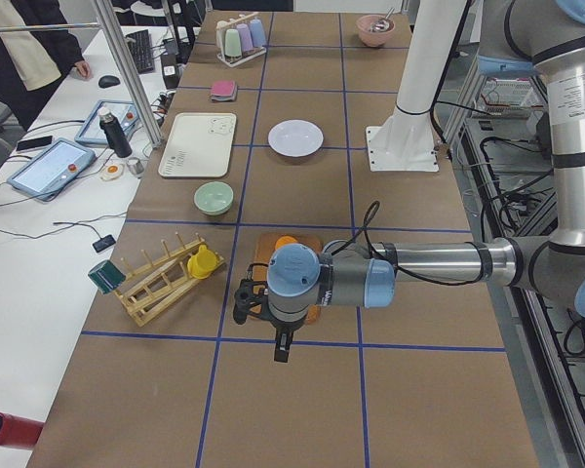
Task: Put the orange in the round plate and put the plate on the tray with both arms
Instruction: 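Move the left gripper down toward the orange on the wooden board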
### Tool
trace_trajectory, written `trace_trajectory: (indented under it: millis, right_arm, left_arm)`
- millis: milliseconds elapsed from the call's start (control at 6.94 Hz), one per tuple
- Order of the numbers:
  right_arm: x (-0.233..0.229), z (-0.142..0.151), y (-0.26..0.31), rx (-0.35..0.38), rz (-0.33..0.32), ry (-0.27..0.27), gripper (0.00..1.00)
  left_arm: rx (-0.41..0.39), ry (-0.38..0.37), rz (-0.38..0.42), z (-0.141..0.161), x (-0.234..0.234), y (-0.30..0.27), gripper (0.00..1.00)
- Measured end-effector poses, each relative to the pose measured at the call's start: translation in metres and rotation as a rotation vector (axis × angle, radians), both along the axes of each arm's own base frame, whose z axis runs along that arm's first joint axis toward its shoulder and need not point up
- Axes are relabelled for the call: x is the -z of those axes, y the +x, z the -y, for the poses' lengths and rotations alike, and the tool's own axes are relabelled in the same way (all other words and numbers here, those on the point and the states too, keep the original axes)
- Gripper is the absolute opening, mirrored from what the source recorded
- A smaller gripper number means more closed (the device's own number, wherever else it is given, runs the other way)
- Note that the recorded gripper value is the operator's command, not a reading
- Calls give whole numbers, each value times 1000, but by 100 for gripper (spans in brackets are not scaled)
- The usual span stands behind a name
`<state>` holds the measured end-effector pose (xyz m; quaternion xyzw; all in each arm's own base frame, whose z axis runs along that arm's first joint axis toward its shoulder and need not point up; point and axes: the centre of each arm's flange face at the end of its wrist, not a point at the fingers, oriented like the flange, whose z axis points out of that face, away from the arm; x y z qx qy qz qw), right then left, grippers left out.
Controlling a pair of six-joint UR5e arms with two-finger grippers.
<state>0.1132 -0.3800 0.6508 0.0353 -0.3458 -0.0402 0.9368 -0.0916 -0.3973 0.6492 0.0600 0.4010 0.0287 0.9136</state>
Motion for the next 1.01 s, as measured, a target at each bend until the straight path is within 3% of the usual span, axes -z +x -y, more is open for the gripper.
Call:
trace_trajectory:
  millis: [576,1008]
  right_arm:
    - [11,13,0,-1,4,23,100]
    - [42,49,-24,8,41,83,100]
  left_arm:
    - [2,58,5,3,29,-1,99]
    - [-3,274,-9,36,112,-1,99]
